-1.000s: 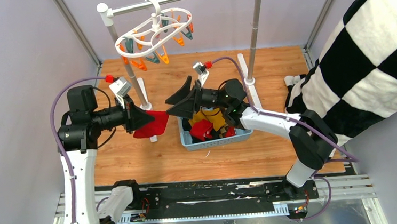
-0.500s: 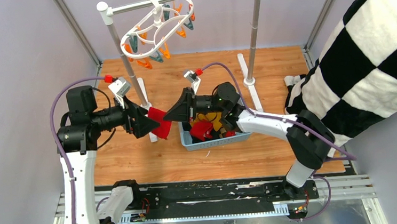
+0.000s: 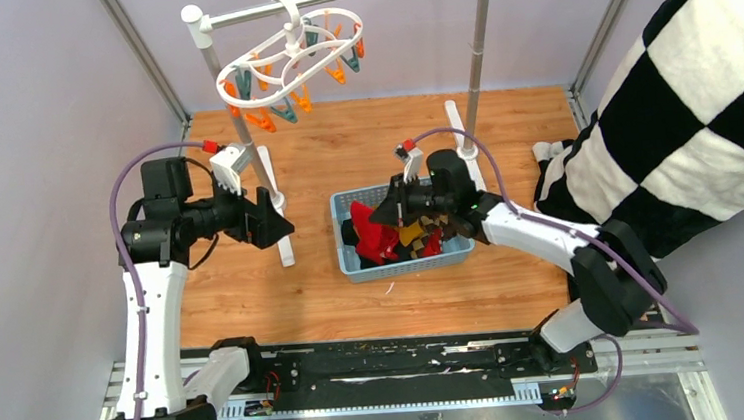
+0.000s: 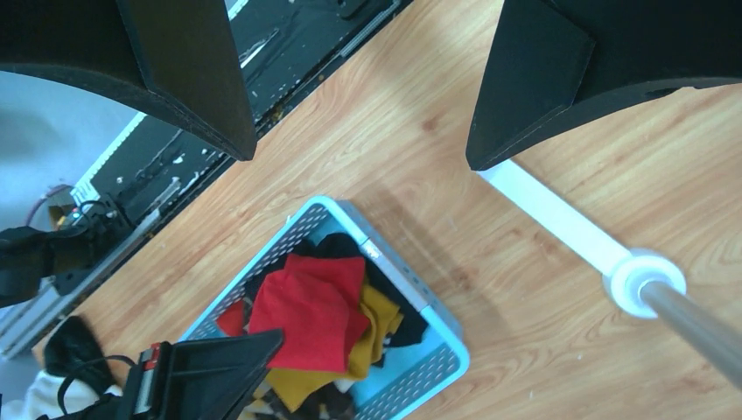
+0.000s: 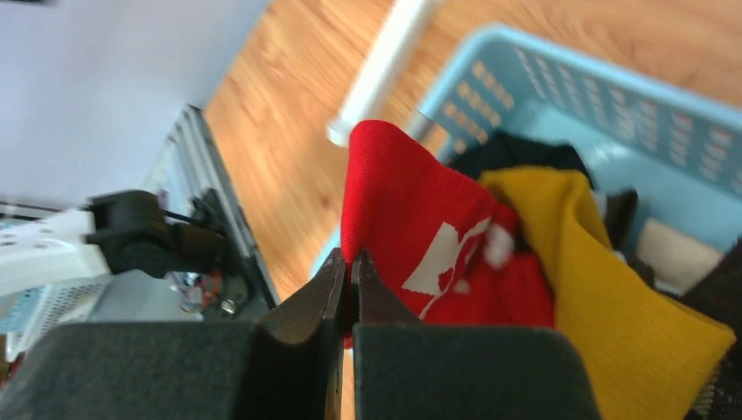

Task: Remove the socks clipped to the hanger
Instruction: Remove the sock from the hanger, then place the sock in the bin.

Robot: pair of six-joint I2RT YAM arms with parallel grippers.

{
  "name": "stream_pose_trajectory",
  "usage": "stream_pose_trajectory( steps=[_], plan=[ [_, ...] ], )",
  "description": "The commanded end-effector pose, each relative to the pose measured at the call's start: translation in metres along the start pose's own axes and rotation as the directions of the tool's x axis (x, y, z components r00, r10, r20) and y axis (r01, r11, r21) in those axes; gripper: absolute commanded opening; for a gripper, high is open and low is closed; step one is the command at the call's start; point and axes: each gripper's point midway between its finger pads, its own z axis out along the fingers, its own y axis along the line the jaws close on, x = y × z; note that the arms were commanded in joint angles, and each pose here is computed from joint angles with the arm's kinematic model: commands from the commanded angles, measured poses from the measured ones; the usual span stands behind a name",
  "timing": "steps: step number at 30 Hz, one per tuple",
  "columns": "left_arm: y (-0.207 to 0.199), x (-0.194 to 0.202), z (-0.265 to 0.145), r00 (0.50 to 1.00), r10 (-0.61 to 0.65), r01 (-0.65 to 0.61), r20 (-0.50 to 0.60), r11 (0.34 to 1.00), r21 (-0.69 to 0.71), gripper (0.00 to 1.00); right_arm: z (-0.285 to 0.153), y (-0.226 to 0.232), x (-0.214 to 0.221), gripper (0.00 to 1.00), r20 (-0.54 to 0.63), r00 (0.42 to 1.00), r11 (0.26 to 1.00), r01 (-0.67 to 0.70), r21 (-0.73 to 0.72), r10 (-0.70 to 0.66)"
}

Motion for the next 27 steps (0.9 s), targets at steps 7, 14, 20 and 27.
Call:
stream_pose_trajectory(
  steps=[7, 14, 20, 27],
  plan=[
    [0.034, 0.025, 0.002, 0.998, -0.049, 0.043, -0.05, 0.993, -0.113, 1.0, 0.024, -0.11, 0.068, 0.0, -0.213, 0.976, 0.93, 0.032, 0.367, 0.051],
    [0.056, 0.047, 0.009, 0.991, -0.085, 0.068, -0.106, 0.986, -0.152, 1.0, 0.012, -0.11, 0.039, 0.4, -0.197, 0.966, 0.822, 0.247, 0.513, -0.168],
    [0.064, 0.052, 0.01, 0.987, -0.11, 0.09, -0.12, 0.983, -0.162, 1.0, -0.003, -0.063, 0.008, 0.54, -0.124, 0.969, 0.875, 0.246, 0.416, -0.214],
    [0.071, 0.051, 0.009, 0.987, -0.099, 0.074, -0.13, 0.98, -0.187, 1.0, 0.027, -0.04, 0.044, 0.34, -0.181, 0.977, 0.97, 0.15, 0.192, -0.116]
  ],
)
